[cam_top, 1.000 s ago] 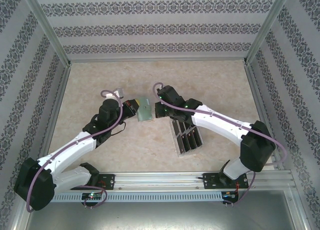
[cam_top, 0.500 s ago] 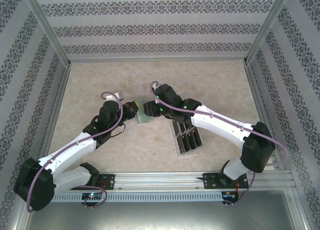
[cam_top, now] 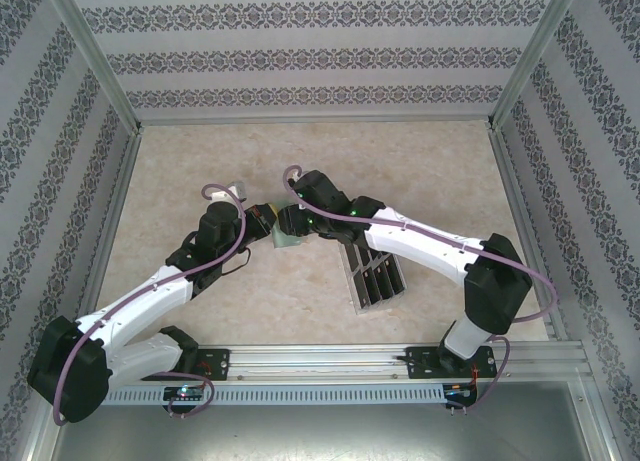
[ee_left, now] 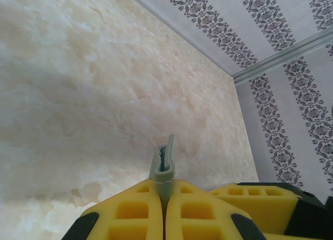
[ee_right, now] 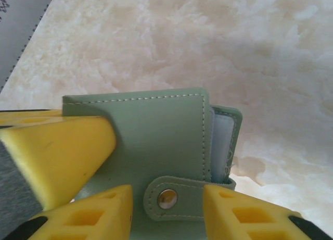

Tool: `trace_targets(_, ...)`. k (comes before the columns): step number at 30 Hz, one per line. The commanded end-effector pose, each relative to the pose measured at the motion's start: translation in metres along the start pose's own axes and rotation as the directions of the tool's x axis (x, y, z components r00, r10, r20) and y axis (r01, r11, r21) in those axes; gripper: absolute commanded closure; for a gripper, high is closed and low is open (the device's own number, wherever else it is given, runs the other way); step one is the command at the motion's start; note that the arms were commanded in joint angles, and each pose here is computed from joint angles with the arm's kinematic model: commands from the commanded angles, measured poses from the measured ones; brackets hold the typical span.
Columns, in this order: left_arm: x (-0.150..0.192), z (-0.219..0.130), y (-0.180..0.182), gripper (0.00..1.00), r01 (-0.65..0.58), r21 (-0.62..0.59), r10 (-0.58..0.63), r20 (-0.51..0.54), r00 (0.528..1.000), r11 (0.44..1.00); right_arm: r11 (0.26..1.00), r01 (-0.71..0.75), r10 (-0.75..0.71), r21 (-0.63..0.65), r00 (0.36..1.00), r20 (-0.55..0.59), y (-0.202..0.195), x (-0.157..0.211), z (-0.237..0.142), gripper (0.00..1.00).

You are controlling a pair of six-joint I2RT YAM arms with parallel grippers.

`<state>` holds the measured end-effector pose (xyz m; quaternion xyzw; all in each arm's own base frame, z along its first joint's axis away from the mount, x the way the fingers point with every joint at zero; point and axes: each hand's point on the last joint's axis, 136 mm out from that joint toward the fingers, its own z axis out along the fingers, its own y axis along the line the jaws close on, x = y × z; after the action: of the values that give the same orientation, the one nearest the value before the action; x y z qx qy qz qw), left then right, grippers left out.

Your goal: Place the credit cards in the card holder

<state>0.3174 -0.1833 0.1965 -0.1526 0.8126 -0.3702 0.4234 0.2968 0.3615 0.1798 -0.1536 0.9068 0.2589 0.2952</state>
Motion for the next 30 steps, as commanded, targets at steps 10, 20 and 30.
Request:
trace_targets(10, -0.018, -0.005, -0.019, 1.00, 0.015, 0.050, -0.017, 0.047, 0.999, 0.999, 0.998, 0.014, -0.011, 0.058, 0.999, -0.042, -0.012, 0.014, 0.012, 0.75)
trace_targets(20, -0.016, -0.005, -0.015, 1.00, 0.017, 0.035, -0.018, 0.041, 0.999, 0.999, 0.997, 0.007, -0.001, 0.072, 0.997, -0.079, -0.021, 0.024, 0.021, 1.00)
trace_targets(30, -0.006, -0.005, 0.003, 1.00, 0.030, -0.002, -0.029, 0.036, 0.999, 1.000, 0.992, -0.039, 0.048, 0.124, 0.996, -0.073, -0.054, 0.031, 0.007, 1.00)
